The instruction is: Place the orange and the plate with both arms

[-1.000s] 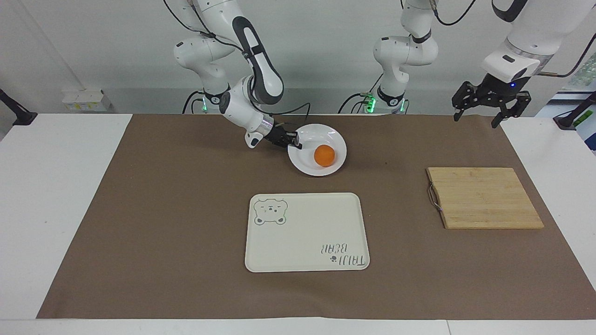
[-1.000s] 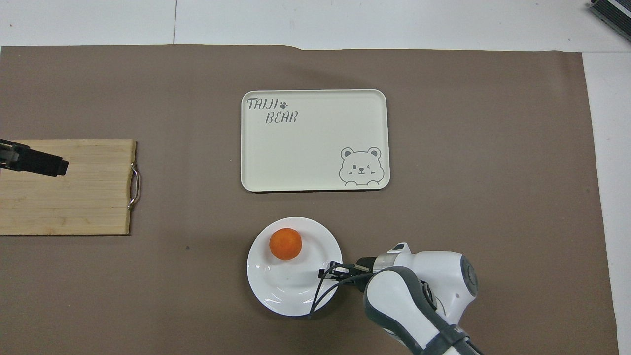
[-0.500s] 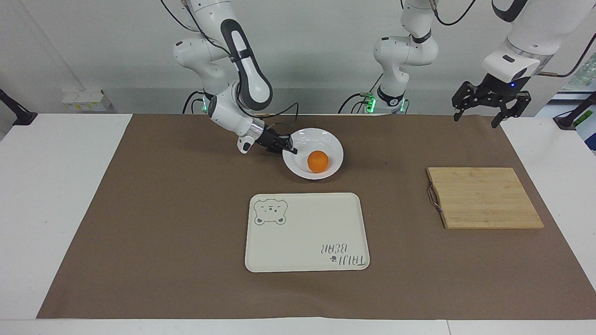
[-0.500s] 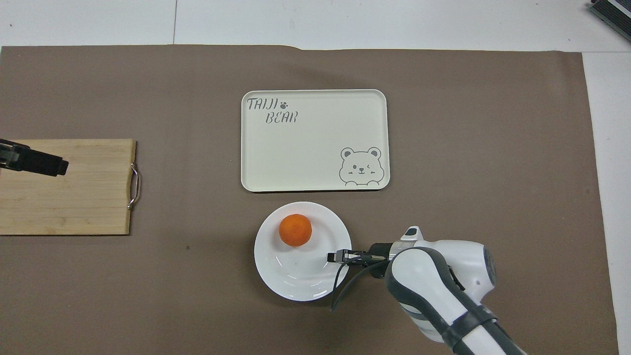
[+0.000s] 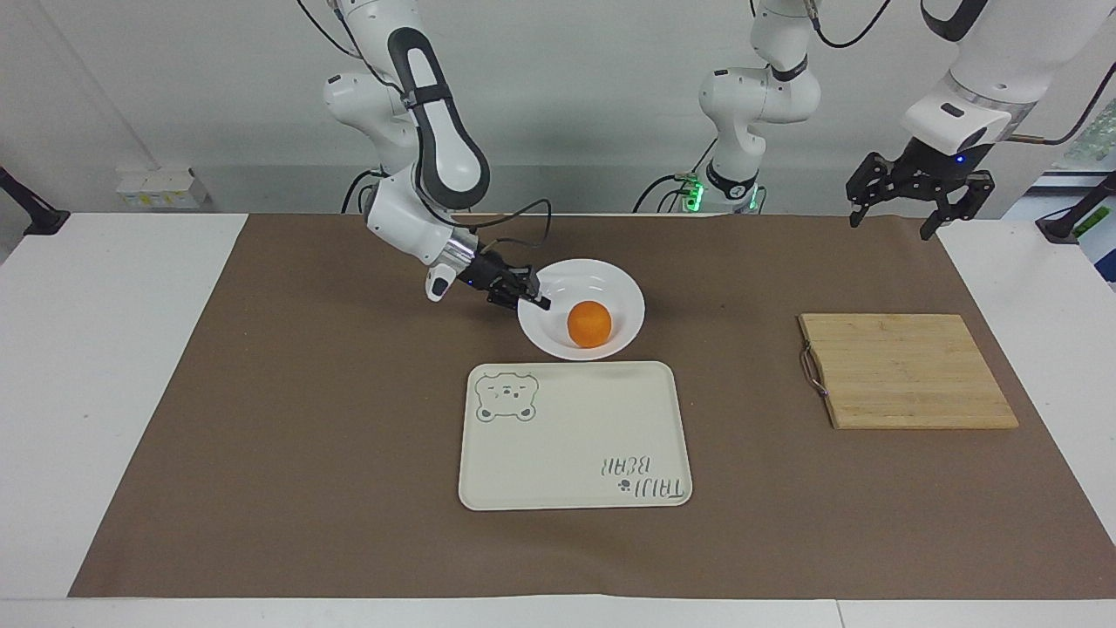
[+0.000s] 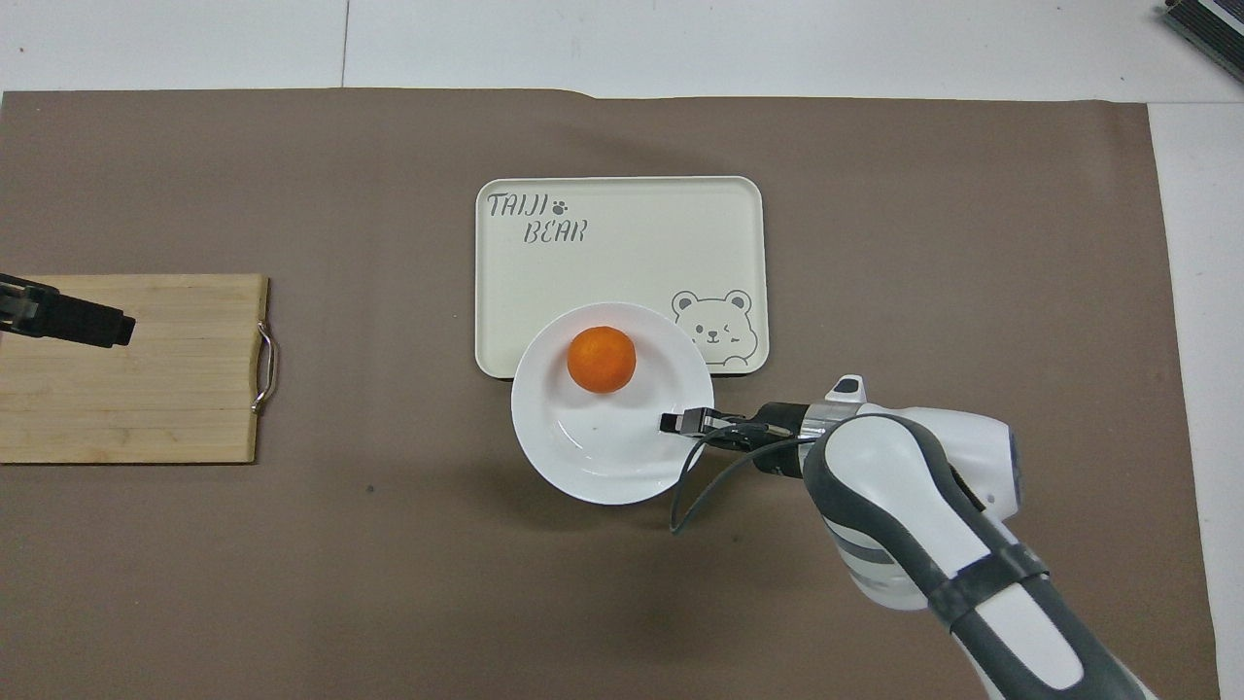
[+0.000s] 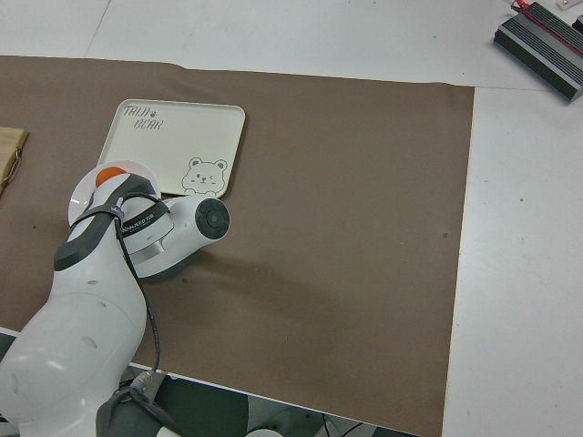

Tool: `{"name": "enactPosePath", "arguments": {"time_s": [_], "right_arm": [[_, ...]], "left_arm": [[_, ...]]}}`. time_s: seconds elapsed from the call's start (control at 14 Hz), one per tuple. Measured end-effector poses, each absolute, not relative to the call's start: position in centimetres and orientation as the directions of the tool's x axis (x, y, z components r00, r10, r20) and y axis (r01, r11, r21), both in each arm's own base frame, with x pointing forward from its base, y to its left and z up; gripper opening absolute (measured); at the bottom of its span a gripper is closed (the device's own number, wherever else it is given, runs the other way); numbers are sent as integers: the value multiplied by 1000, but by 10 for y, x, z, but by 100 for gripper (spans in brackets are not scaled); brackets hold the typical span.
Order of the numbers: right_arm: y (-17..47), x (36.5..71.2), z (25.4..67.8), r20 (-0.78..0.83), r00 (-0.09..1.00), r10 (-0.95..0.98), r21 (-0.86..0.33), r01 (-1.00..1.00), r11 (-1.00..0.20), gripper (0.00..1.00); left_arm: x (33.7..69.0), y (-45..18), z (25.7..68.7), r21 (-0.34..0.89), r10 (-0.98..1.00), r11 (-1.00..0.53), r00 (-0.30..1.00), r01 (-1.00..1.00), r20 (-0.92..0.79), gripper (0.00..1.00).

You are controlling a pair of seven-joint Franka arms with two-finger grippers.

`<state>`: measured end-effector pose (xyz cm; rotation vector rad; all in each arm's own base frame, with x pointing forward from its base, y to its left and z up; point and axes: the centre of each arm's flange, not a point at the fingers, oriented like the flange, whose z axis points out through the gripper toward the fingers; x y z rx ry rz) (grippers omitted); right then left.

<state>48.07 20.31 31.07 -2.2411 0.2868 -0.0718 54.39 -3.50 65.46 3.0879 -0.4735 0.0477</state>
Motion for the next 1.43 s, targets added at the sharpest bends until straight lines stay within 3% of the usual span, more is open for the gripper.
{"name": "enactPosePath", "arguments": {"time_s": [0.5, 0.79, 0.93, 1.0, 1.43], "right_arm": [[214, 587, 297, -29, 967, -252, -729, -193, -657, 9], [212, 607, 254, -44, 964, -261, -692, -218, -688, 9], [205, 615, 252, -37, 960, -277, -691, -225, -687, 15], [199, 619, 256, -24, 956, -291, -693, -226, -685, 21], [151, 645, 304, 127, 926, -357, -665, -187, -723, 87]], "left_arm": [[544, -35, 655, 12, -299, -954, 954, -300, 33, 100], [544, -35, 655, 12, -299, -954, 954, -300, 33, 100], [544, -35, 655, 12, -299, -954, 954, -300, 33, 100], [544, -35, 655, 12, -299, -954, 954, -300, 33, 100], [544, -35, 655, 12, -299, -954, 954, -300, 33, 100]]}}
